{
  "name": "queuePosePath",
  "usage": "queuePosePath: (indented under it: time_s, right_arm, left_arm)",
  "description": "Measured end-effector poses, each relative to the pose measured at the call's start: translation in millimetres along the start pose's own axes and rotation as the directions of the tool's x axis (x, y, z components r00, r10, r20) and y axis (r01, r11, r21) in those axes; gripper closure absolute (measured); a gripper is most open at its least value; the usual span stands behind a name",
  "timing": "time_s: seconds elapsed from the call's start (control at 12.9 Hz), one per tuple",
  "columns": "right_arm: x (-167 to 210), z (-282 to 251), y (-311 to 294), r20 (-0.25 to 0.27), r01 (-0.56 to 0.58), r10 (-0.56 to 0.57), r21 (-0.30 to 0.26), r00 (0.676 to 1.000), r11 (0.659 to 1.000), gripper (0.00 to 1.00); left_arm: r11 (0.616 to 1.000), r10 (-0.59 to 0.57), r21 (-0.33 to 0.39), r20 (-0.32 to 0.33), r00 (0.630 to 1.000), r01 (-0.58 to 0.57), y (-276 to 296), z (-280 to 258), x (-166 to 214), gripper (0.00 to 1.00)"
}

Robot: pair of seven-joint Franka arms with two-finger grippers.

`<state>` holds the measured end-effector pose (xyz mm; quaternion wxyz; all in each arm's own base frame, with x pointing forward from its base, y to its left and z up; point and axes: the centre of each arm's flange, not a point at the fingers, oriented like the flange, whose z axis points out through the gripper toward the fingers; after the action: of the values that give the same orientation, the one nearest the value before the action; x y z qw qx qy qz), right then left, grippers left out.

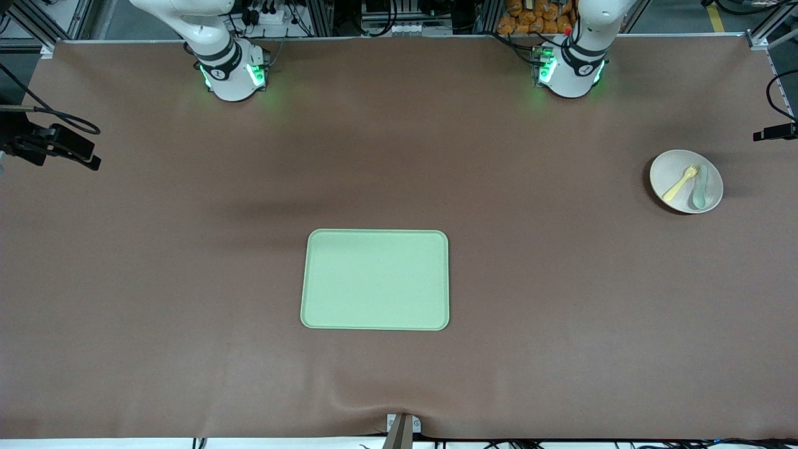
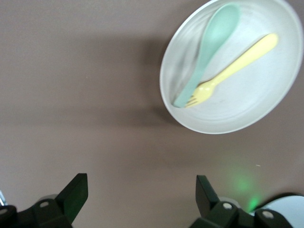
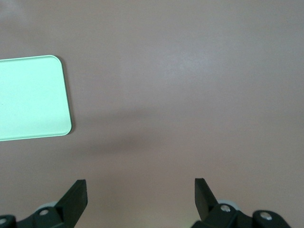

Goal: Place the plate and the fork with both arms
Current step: 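Move the left gripper down to the white plate's rim, then close the left gripper on the plate rim and lift it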

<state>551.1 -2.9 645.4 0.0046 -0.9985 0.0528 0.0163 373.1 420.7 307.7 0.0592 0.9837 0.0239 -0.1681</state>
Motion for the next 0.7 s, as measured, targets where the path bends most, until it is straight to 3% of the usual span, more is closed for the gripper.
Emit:
queuePosePath:
  time_s: [0.39,0.7]
  right_arm:
    - [0.0,0.0,0.0,0.000,0.000,0.000,0.000,1.000,1.000,0.00]
    - [0.0,0.1,0.0,0.001,0.000,0.000,0.000,1.000,1.000,0.00]
  left_arm:
    - [0.993,0.101,0.063,-0.102,0.990,-0.095,-21.8,43.8,21.9,0.00]
    - [0.982,0.183,0.065,-0.120,0.976,-0.177,5.1,59.5,65.3,0.00]
